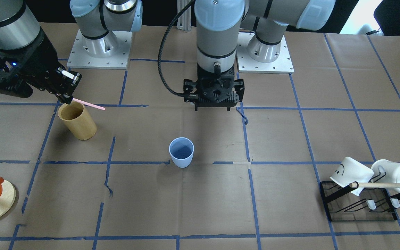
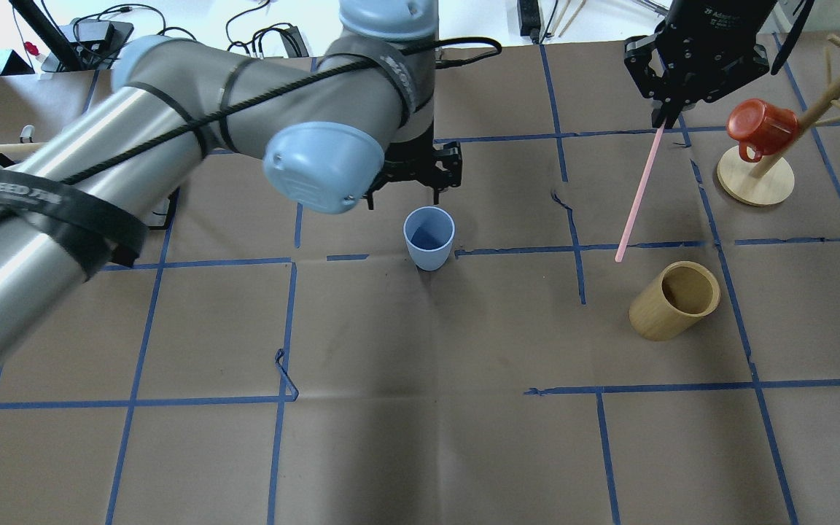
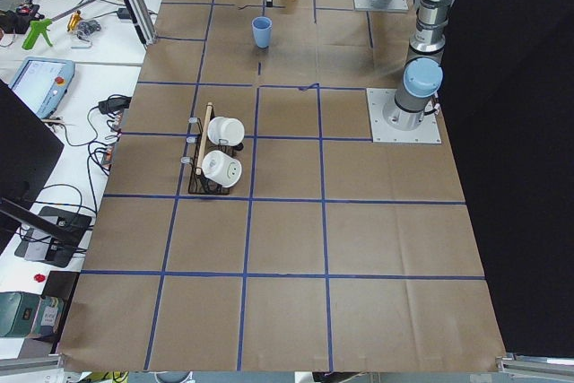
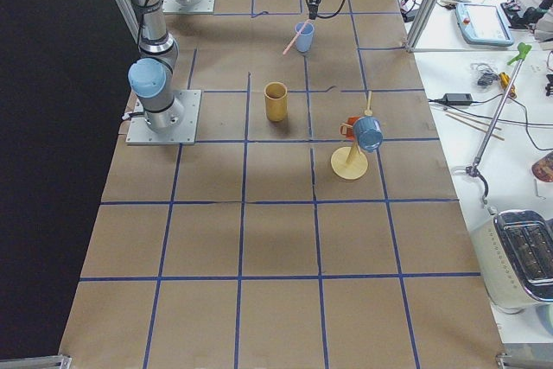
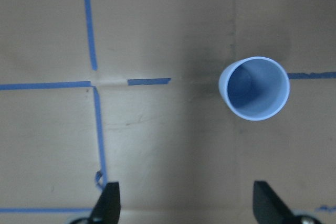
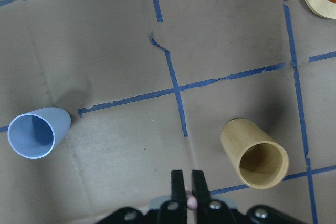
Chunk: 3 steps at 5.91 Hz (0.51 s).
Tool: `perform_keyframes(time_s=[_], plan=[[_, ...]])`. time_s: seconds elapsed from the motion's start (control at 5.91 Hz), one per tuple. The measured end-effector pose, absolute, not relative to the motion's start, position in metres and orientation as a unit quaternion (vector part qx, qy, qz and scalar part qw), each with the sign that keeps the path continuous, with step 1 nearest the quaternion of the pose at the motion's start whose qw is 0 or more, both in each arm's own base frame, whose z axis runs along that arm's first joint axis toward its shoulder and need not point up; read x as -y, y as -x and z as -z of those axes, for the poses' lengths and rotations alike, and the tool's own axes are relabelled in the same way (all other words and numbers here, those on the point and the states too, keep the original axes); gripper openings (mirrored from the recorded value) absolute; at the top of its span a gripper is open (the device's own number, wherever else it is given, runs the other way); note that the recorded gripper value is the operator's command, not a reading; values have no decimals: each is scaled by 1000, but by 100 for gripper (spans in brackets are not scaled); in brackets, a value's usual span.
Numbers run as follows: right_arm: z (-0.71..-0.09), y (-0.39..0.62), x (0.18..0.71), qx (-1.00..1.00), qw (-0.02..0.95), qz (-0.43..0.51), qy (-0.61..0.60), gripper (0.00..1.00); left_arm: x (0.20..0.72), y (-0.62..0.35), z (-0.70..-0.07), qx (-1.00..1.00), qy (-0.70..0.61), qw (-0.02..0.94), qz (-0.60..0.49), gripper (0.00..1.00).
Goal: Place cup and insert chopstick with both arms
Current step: 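Move the chopstick over the blue cup with the right gripper while the left arm withdraws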
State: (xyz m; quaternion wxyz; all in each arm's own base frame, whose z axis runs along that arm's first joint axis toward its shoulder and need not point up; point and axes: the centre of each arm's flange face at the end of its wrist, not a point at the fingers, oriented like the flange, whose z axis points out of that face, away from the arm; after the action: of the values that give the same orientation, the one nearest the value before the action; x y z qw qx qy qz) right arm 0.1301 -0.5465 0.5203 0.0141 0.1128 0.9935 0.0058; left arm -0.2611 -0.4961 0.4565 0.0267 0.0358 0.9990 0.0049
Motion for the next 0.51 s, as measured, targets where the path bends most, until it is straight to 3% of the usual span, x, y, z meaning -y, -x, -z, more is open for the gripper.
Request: perform_keyframes(time_s=[0.51], plan=[[-508,-225,571,-992,25,1,-124,5,468,180,-518,-997,-77,18,22,98]])
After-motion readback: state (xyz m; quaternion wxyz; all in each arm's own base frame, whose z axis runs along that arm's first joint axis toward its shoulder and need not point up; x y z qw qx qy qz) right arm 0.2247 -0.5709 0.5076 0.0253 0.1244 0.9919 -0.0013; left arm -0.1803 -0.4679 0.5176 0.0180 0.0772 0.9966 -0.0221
